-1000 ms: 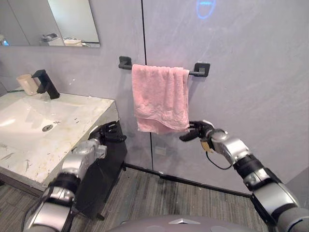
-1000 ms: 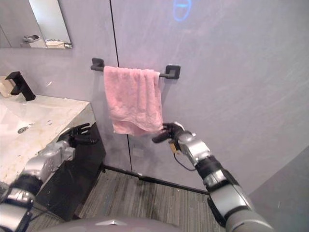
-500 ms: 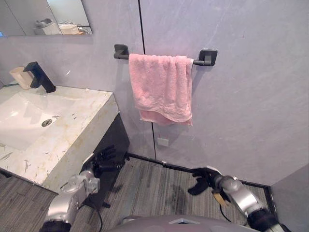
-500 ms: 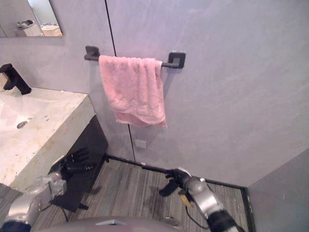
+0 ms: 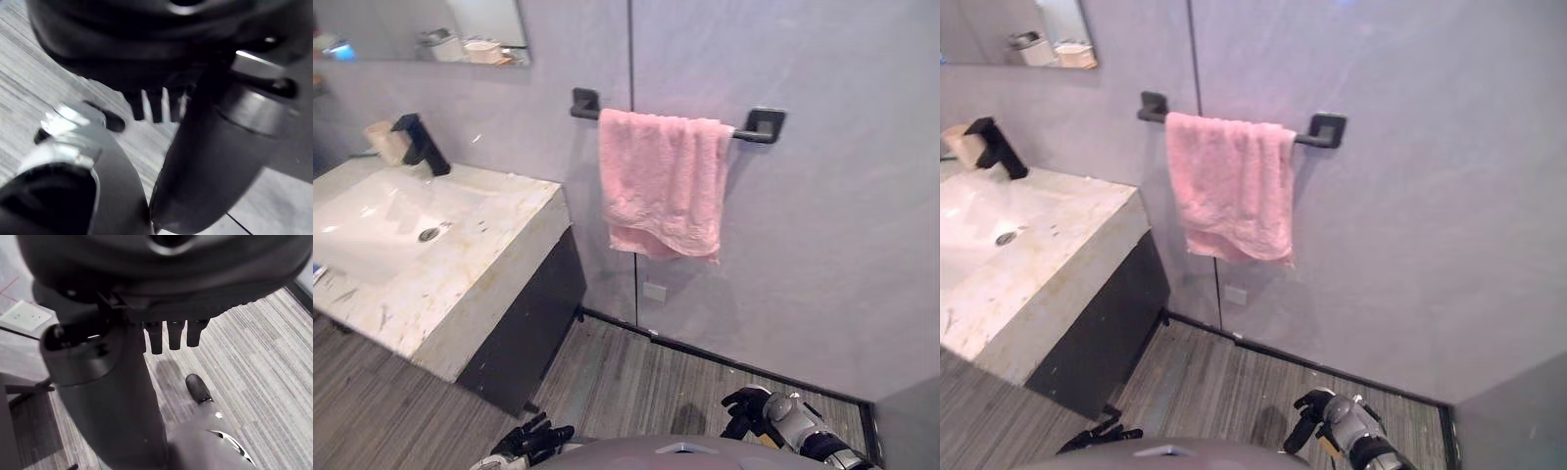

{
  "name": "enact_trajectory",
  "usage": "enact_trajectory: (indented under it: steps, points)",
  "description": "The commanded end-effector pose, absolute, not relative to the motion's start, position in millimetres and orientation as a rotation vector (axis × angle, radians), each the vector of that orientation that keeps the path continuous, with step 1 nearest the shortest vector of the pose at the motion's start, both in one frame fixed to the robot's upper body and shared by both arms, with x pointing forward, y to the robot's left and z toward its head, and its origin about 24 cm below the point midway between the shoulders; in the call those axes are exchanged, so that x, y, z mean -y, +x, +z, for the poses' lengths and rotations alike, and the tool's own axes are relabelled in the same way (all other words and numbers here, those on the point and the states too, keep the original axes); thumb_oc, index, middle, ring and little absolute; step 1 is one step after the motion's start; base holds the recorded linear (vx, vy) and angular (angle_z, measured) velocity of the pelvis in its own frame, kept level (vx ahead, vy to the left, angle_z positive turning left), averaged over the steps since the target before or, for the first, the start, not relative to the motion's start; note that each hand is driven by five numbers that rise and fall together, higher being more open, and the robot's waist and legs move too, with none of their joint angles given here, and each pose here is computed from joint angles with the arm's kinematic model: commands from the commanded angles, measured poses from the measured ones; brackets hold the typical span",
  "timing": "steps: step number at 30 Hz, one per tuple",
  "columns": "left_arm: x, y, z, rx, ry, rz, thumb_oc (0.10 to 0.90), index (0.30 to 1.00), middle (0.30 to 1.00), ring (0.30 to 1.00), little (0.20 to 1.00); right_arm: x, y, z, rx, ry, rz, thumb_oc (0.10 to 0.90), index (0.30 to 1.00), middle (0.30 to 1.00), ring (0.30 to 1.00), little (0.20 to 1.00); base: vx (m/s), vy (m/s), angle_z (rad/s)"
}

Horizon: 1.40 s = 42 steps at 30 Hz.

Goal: Organize the bathroom.

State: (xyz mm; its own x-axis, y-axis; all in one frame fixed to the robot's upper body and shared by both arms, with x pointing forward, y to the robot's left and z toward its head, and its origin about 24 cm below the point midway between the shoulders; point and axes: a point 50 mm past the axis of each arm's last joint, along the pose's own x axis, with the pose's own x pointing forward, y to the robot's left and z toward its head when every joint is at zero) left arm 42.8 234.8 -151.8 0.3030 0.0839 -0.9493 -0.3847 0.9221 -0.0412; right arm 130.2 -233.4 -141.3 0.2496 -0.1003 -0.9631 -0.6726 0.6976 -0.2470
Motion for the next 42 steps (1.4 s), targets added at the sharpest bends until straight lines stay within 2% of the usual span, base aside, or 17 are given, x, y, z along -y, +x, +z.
enact_trajectory:
  steps: [1,4,8,13,14,17,22,29,34,39,42]
  points:
    - [-247.6,38.7,-153.0,-1.274,-0.122,0.330,0.800,0.900,0.900,0.900,0.900,275.0,57.1,-152.0,-1.604,-0.945,0.445,0.800,0.900,0.900,0.900,0.900,-0.11,-0.032,0.22]
    - [-241.7,18.0,-161.2,-1.336,-0.137,0.400,0.800,0.900,0.900,0.900,0.900,277.2,61.1,-152.1,-1.585,-0.976,0.438,0.800,0.900,0.900,0.900,0.900,-0.17,-0.057,0.21]
    - [-231.0,20.8,-163.1,-1.269,-0.242,0.456,0.800,0.900,0.900,0.900,0.900,273.6,74.0,-151.5,-1.529,-0.986,0.427,0.800,0.900,0.900,0.900,0.900,-0.20,-0.106,0.50]
    - [-226.6,23.6,-164.0,-1.278,-0.237,0.379,0.800,0.900,0.900,0.900,0.900,270.3,70.7,-153.1,-1.534,-0.941,0.383,0.800,0.900,0.900,0.900,0.900,-0.15,-0.132,1.11]
    - [-225.5,26.5,-164.1,-1.277,-0.215,0.317,0.800,0.900,0.900,0.900,0.900,269.8,73.9,-152.6,-1.537,-0.915,0.354,0.800,0.900,0.900,0.900,0.900,-0.22,-0.129,0.70]
    - [-229.2,31.8,-162.6,-1.259,-0.199,0.291,0.800,0.900,0.900,0.900,0.900,269.8,78.2,-152.1,-1.523,-0.903,0.334,0.800,0.900,0.900,0.900,0.900,-0.24,-0.119,1.21]
    - [-242.4,67.3,-154.7,-1.190,-0.165,0.240,0.800,0.900,0.900,0.900,0.900,278.1,81.0,-148.7,-1.497,-0.868,0.279,0.800,0.900,0.900,0.900,0.900,-0.27,-0.013,0.25]
    - [-245.9,79.9,-150.0,-1.148,-0.142,0.229,0.800,0.900,0.900,0.900,0.900,283.8,80.4,-147.0,-1.463,-0.877,0.268,0.800,0.900,0.900,0.900,0.900,-0.29,0.101,0.42]
    - [-260.8,80.5,-144.8,-1.125,-0.122,0.264,0.800,0.900,0.900,0.900,0.900,284.3,89.9,-143.8,-1.419,-0.910,0.299,0.800,0.900,0.900,0.900,0.900,-0.28,0.014,0.39]
    - [-261.0,82.1,-144.1,-1.151,-0.064,0.206,0.800,0.900,0.900,0.900,0.900,290.9,67.0,-144.8,-1.478,-0.877,0.270,0.800,0.900,0.900,0.900,0.900,-0.16,-0.017,0.80]
    - [-261.3,98.9,-140.3,-1.150,-0.058,0.177,0.800,0.900,0.900,0.900,0.900,289.7,65.9,-146.3,-1.479,-0.886,0.260,0.800,0.900,0.900,0.900,0.900,-0.19,0.057,1.73]
